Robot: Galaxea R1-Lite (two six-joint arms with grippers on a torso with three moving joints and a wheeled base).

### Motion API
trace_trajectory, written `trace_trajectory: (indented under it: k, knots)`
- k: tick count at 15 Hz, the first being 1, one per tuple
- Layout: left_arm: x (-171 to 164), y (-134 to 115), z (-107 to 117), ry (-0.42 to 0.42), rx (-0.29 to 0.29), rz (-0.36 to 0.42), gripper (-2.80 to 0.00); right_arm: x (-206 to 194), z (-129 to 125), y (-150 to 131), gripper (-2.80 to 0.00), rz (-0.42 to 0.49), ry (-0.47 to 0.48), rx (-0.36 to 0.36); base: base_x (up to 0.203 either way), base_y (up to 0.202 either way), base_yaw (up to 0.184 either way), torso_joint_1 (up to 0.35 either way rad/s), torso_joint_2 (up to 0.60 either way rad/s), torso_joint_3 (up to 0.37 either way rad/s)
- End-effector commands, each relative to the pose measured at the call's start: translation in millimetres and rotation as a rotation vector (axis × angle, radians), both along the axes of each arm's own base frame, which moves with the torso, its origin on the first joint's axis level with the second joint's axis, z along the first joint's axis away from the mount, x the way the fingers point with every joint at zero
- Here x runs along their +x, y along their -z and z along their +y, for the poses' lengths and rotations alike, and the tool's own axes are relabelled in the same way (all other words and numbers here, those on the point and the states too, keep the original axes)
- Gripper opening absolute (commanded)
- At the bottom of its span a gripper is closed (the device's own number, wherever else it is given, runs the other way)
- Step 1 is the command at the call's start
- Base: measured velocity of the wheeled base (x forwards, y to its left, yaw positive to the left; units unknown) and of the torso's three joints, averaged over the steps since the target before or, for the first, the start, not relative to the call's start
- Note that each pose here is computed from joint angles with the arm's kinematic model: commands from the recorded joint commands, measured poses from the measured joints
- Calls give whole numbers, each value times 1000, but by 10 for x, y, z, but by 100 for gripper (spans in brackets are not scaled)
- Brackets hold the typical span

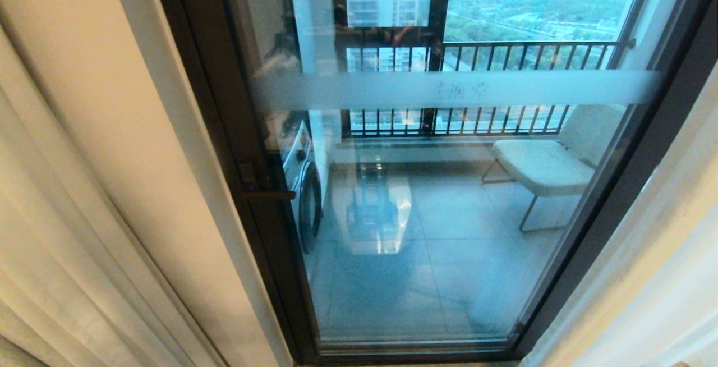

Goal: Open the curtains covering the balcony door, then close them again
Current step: Close the inner curtains on both sides

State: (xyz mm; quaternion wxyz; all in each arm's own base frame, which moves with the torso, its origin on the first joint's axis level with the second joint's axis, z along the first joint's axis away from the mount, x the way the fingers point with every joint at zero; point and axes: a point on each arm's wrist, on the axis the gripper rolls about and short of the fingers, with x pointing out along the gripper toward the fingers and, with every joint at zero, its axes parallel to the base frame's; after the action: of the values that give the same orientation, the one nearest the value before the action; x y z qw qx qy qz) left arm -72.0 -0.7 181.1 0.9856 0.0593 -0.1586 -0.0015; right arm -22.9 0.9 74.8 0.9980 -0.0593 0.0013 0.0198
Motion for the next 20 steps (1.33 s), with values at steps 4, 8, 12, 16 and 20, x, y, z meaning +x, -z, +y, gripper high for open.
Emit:
trace_trajectory:
  k: [4,8,12,16,20]
  knots:
    - [573,-508,17,42,13,199,-280,1,0,0,-280,1,-1,-1,0,0,0,0,0,0]
    - [1103,-1018,-18,-21,4,254,-280,1,0,0,-280,1,-1,-1,0,0,0,0,0,0]
    - [1705,-1435,-41,-285,-104,263,-280,1,0,0,-280,1,-1,-1,0,0,0,0,0,0]
    - [2179,-1888,183,-575,-185,165,-280,1,0,0,-280,1,-1,-1,0,0,0,0,0,0]
    - [2456,-2025,297,-646,-175,125,0,1,0,0,-280,1,-1,-1,0,0,0,0,0,0]
